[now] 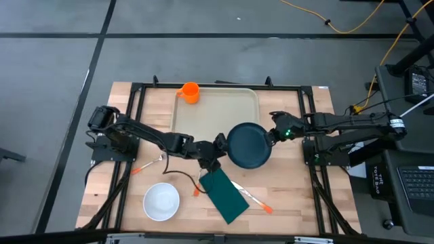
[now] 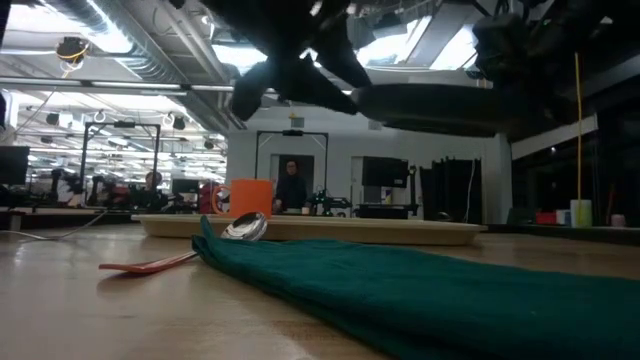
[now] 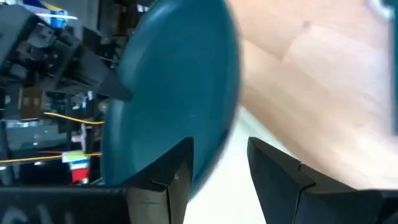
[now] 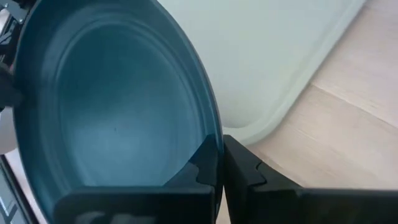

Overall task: Set up tray
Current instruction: Put the green plate on the brown serving tray below the orange mug

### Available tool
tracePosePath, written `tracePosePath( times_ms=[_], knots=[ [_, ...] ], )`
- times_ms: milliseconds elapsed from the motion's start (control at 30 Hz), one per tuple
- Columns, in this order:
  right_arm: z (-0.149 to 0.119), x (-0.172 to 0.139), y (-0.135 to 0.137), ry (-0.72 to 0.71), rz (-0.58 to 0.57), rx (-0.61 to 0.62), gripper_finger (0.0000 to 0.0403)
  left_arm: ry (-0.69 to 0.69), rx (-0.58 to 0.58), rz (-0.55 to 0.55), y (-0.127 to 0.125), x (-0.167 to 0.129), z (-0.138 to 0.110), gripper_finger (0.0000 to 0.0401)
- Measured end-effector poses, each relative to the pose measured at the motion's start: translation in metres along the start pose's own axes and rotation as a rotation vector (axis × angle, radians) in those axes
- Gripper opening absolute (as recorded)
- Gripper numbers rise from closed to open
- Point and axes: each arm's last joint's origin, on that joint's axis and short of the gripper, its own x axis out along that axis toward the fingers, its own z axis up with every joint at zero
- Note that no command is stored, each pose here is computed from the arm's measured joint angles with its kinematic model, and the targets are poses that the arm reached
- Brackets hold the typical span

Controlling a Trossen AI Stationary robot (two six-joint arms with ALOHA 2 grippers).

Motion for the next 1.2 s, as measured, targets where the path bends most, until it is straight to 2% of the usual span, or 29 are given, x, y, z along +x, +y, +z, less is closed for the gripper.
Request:
tracePosePath(
  times_ms=[167, 367, 867, 1200],
  knots=[
    [0.0002, 0.0, 0.0004, -0.002, 0.004, -0.021, 0.001, 0.014, 0.018, -0.009, 0.0002, 0.0054, -0.0013, 0.0147],
    [0.0004, 0.0, 0.0006, -0.003, 0.006, -0.026, 0.001, 0.0, -0.019, -0.027, 0.0009, 0.0061, -0.0038, 0.0129],
    [0.0021, -0.0001, 0.003, -0.022, 0.03, -0.049, 0.001, -0.054, 0.026, -0.08, -0.0013, 0.0065, -0.0046, 0.0009],
    [0.0037, -0.0006, 0.0052, -0.044, 0.048, -0.142, 0.0042, -0.041, 0.068, -0.097, -0.0033, 0.0064, -0.0058, 0.0005]
  ],
)
